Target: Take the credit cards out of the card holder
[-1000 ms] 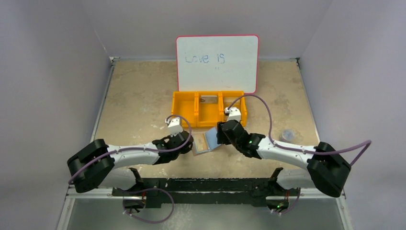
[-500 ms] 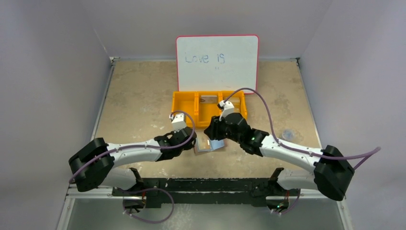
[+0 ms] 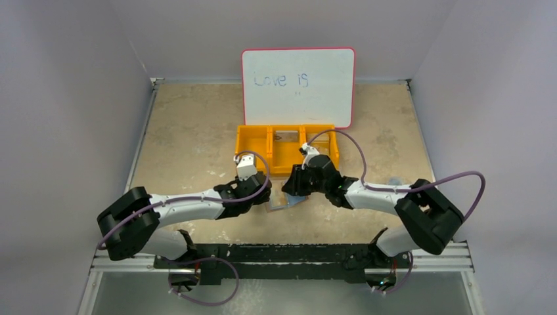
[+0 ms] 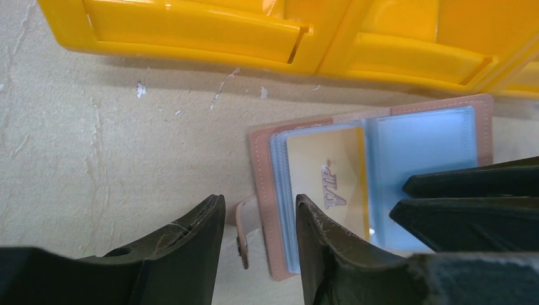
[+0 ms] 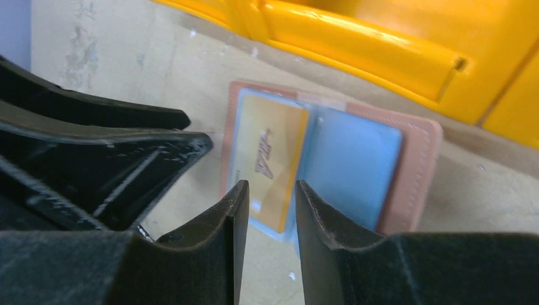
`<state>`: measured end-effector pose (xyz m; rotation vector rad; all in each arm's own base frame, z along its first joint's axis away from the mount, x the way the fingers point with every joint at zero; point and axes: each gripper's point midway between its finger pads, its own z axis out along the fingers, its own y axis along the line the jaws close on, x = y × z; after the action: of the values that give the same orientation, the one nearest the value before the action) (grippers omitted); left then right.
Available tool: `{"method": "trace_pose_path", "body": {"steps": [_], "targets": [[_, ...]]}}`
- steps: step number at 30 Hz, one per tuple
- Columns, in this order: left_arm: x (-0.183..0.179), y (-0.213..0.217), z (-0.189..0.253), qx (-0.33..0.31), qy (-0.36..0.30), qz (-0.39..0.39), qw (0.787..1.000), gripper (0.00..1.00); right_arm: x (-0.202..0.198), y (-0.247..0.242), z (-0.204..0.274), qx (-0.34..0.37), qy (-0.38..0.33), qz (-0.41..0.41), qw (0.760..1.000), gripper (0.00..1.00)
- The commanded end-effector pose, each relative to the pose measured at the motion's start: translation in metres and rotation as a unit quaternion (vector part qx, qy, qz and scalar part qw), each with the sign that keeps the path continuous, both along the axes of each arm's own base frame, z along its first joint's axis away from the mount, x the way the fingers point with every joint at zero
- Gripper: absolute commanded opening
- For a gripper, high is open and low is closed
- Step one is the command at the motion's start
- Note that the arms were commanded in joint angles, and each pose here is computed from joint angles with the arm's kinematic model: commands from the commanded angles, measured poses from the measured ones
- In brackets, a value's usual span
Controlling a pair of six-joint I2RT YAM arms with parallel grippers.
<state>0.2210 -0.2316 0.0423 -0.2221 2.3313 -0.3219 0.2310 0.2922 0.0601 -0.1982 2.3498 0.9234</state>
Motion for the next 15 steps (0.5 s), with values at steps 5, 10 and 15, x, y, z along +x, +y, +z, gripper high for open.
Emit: {"method": "trace_pose_path", "body": {"steps": [5, 10, 15], "targets": [[0.019, -0.024, 0.021, -0.02, -0.034, -0.014, 0.999, 0.5, 0.0, 0.001, -0.003, 0.039, 0.018, -0.005, 0.999, 0.35], [0.017, -0.027, 0.003, -0.011, -0.018, -0.019, 1.0, 0.5, -0.002, 0.002, -0.011, 0.053, 0.036, 0.002, 0.998, 0.34], [0.016, -0.029, -0.006, -0.008, -0.011, -0.023, 1.0, 0.44, 0.003, -0.004, -0.016, 0.061, 0.043, -0.02, 0.997, 0.33]]}}
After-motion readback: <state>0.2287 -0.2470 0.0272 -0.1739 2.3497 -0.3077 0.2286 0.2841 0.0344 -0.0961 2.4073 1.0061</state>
